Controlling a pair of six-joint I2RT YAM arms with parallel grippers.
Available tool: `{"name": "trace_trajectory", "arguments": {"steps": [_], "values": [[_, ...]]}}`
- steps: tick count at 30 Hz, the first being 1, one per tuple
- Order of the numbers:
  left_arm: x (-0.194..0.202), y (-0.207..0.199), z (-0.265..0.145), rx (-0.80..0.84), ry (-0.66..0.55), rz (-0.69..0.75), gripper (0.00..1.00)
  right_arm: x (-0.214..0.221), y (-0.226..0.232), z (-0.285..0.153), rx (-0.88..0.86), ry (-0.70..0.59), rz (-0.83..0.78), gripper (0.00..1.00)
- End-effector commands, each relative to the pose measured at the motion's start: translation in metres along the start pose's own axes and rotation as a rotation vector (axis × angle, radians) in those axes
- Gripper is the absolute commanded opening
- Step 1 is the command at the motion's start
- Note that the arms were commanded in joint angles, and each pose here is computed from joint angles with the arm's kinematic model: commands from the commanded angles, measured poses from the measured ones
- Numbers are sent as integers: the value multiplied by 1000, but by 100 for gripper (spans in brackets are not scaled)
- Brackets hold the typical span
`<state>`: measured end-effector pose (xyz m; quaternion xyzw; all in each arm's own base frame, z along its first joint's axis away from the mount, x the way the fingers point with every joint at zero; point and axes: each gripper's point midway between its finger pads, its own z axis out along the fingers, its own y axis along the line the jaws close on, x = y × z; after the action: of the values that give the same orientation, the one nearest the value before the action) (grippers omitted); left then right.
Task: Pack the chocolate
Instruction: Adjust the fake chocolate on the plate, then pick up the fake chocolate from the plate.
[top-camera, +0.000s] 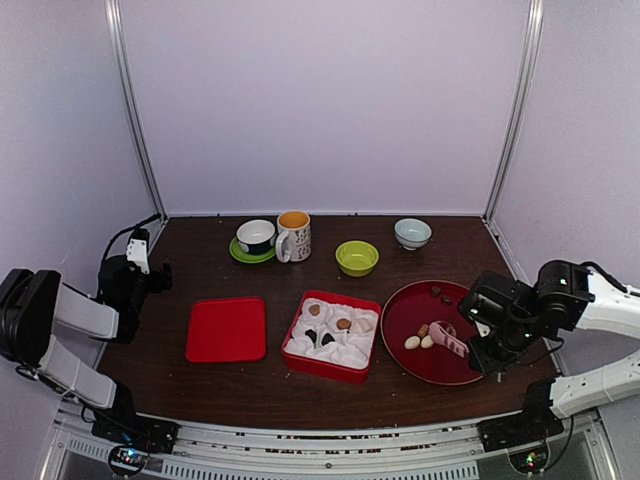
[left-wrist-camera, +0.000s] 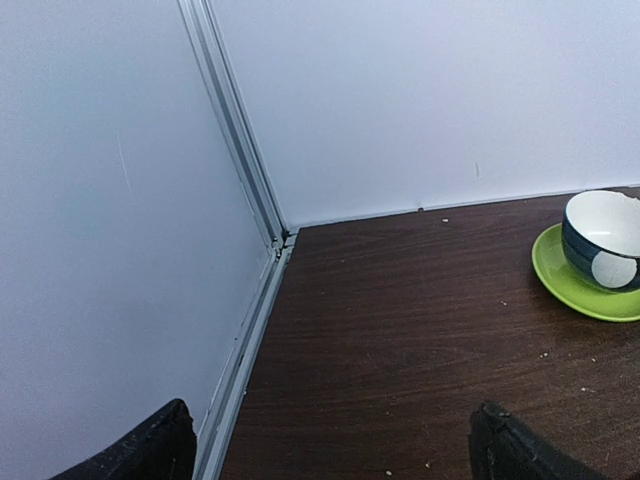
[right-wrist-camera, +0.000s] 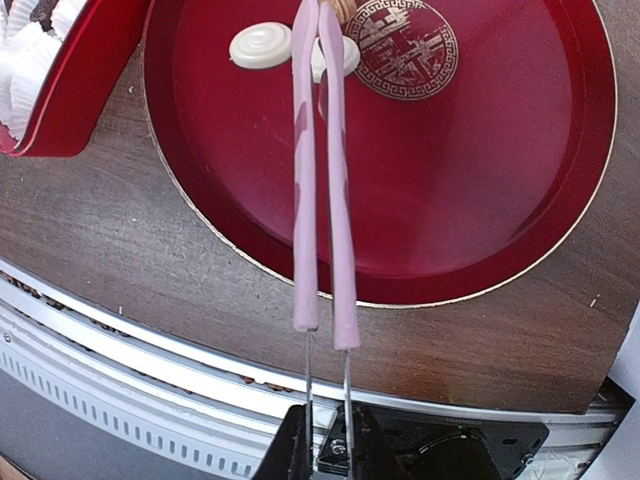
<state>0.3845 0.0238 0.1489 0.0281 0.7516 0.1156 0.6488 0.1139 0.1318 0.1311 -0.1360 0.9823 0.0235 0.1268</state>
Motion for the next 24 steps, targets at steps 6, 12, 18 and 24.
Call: {"name": "trace_trajectory", "arguments": {"steps": [6,12,18,24], "values": [[-16,5,2,-13,-60,-13,98,3,0,6,-22,-18,25,12],[-16,5,2,-13,-60,-13,98,4,5,11,-54,-20,48,15],[-16,5,2,-13,-62,-13,98,5,3,14,-39,-20,55,20],[-16,5,2,-13,-60,-13,98,2,2,16,-21,-25,55,23]]}}
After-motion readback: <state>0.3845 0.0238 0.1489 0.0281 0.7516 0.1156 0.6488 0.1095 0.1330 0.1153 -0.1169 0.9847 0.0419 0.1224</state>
